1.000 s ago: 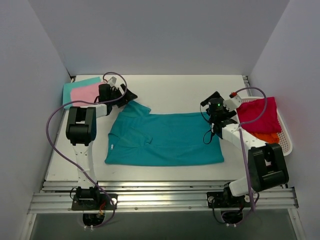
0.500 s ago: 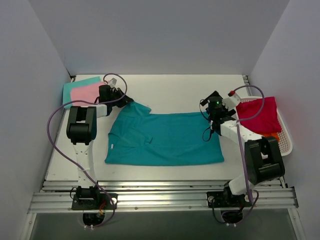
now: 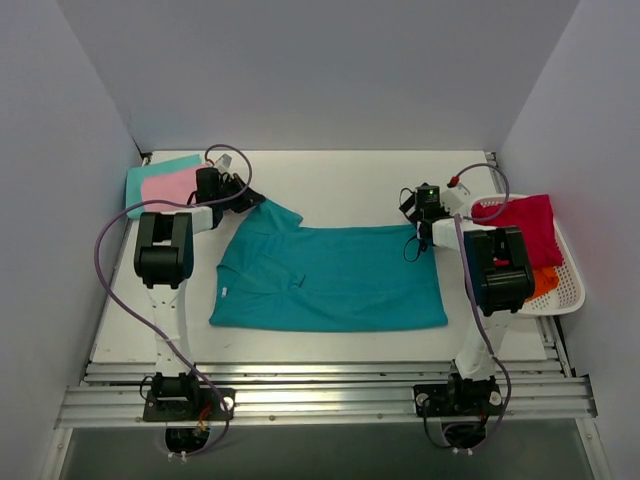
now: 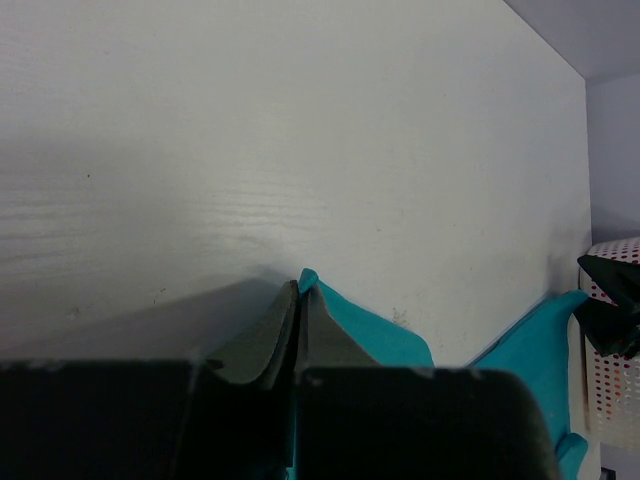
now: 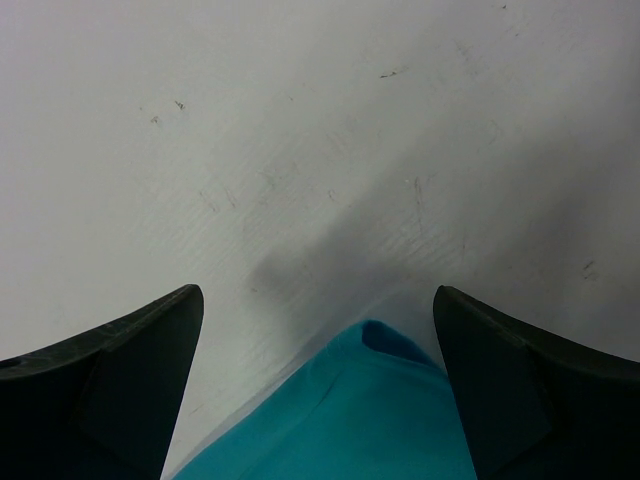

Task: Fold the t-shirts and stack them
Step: Fold the tshirt

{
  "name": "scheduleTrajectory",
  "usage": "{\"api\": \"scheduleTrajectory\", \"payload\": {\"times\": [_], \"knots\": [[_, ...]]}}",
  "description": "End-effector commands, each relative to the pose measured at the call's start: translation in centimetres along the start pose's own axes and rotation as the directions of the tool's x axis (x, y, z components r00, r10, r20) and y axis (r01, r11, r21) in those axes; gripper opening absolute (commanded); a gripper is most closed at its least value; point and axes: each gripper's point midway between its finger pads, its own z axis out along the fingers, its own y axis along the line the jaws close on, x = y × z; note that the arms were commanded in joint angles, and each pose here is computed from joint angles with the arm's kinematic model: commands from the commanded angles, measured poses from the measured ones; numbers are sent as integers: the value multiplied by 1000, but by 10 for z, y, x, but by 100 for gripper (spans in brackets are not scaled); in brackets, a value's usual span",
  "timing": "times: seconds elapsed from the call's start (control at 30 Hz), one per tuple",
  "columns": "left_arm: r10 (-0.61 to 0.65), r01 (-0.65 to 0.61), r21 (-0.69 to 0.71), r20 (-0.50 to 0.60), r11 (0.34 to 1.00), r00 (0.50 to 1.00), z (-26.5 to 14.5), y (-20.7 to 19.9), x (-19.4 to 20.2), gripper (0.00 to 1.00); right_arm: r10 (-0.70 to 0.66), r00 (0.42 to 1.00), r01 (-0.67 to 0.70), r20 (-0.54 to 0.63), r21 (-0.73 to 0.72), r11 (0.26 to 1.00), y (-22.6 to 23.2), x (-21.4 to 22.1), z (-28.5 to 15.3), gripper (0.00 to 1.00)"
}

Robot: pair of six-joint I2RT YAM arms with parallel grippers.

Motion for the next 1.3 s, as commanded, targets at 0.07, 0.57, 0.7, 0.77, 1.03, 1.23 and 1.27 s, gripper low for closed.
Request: {"api": "scheduleTrajectory", "payload": {"times": [0.07, 0.57, 0.7, 0.77, 1.03, 1.23, 1.27], "knots": [[40, -42, 60, 40, 997, 998, -2, -12, -20, 2, 7, 1000, -7, -8, -22, 1000, 9, -8, -6, 94], [26, -28, 68, 42, 997, 999, -3, -11, -21, 2, -3, 1000, 3, -24, -10, 1000, -3, -2, -15, 15], [26, -29, 70, 42, 997, 999, -3, -11, -20, 2, -5, 1000, 5, -27, -7, 1000, -4, -1, -15, 0], [29, -32, 72, 43, 997, 999, -3, -11, -21, 2, -5, 1000, 5, -27, -7, 1000, -3, -1, -15, 0], [50, -56, 82, 69, 995, 996, -17, -32, -35, 2, 2, 1000, -2, -3, -33, 999, 11, -18, -22, 0], [71, -79, 85, 102, 993, 992, -40, -53, -44, 2, 10, 1000, -9, 20, -54, 998, 19, -34, -32, 0], [74, -83, 86, 106, 993, 992, -43, -56, -45, 2, 15, 1000, -14, 27, -62, 998, 21, -38, -36, 0]]}}
